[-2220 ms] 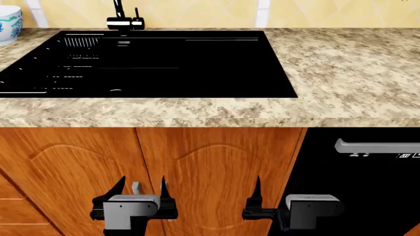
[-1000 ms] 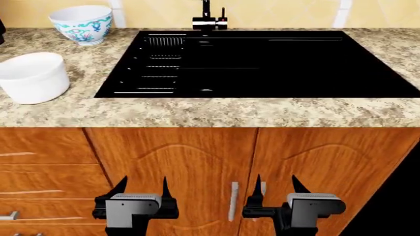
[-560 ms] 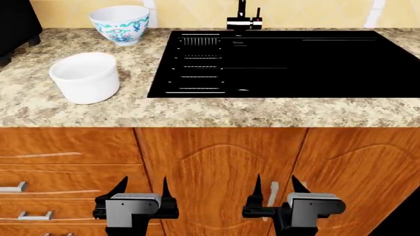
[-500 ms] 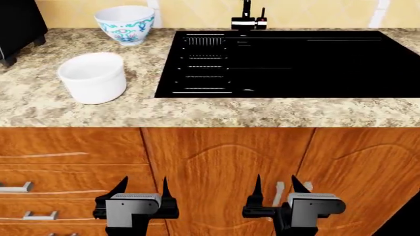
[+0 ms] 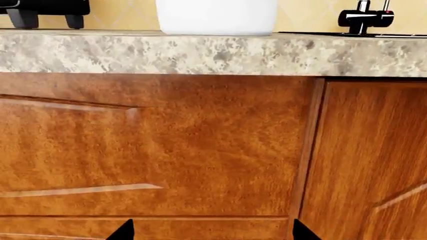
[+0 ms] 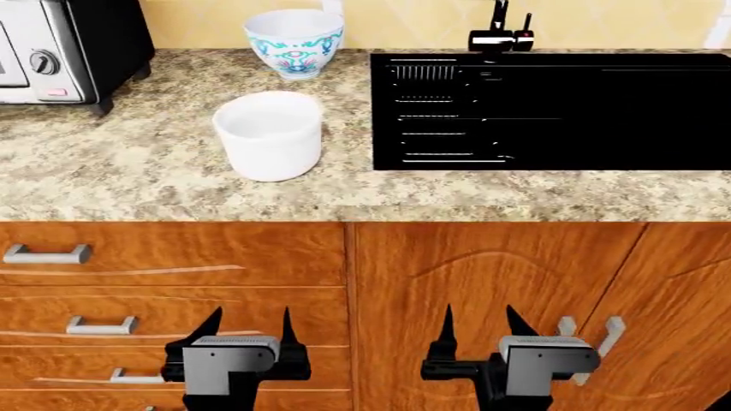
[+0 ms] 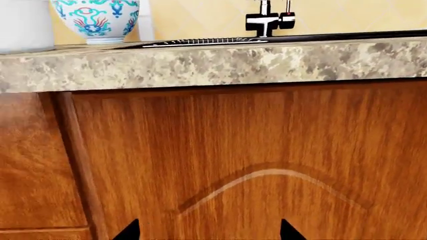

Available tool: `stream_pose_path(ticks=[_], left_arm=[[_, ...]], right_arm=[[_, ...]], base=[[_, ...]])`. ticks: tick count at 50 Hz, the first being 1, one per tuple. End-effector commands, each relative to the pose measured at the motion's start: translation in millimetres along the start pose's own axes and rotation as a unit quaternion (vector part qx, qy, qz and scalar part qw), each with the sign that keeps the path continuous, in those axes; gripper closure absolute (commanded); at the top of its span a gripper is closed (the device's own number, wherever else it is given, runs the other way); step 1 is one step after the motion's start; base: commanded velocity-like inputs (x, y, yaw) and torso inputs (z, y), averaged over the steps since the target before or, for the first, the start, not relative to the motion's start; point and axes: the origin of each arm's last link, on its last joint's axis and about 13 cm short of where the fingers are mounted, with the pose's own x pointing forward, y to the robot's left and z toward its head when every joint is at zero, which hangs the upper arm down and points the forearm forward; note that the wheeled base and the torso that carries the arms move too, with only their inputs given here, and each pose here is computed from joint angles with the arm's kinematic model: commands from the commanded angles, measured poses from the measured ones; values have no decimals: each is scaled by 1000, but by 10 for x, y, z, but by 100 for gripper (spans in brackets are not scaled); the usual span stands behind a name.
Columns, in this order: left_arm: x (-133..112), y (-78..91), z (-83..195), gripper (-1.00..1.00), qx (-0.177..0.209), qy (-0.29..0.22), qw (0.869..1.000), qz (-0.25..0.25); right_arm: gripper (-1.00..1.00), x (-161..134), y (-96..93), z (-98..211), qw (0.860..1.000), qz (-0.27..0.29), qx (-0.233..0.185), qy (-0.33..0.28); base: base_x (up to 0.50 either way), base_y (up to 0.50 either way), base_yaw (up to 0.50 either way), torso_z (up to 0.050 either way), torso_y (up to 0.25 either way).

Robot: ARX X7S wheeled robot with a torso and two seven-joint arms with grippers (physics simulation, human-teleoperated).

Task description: Stack the bowls in the sink.

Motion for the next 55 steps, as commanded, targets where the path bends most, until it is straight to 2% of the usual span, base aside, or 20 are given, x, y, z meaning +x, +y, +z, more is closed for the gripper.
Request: stream_pose_path(ticks=[1,7,18,26,32,35,38,43,48,50,52,55], left_arm=[[-1,-1,-1,-100,0,1,1000,0],[2,-3,-1,-100,0,2,1000,-3],[2,-2,-8,-100,2,2,1000,-3],[-2,-3,-5,-100,2,2,1000,-3],[-4,-4,-8,-100,2,5,1000,-4],[-4,-2,2,-100,-10,9,1000,-4],[-20,20,67,-100,-19,8,1000,-2],[-107,159,438,-100,-3,-15,1000,-4],[-256,390,1100,-100,9,-34,999,10],[-339,480,1420,-100,27,-47,998,9],[-421,550,1737,-100,31,-66,997,8],[-523,618,2150,-100,23,-87,996,2]], right_arm=[[-100,-3,1,2,1000,1,-1,0],[-100,-2,3,2,1000,1,-1,1],[-100,3,1,-15,1000,3,-1,3],[-100,-8,6,-7,1000,4,-3,2],[-100,-2,4,-4,1000,1,-5,7],[-100,-5,17,65,1000,-6,-8,11],[-100,-23,22,318,1000,-12,-6,5],[-100,-138,15,1024,999,-19,-38,-31],[-100,-328,56,1583,996,-13,-73,-47],[-100,-366,50,1752,994,-18,-89,-54],[-100,-374,-19,1940,989,-76,-105,-78],[-100,-440,-25,2160,985,-96,-110,-90]], base=[[0,500,0,0,0],[0,479,0,0,0],[0,0,0,0,0],[0,464,0,0,0],[0,30,0,0,0],[0,0,0,0,0],[0,0,0,0,0],[0,0,0,0,0],[0,0,0,0,0],[0,0,0,0,0],[0,0,0,0,0],[0,0,0,0,0]])
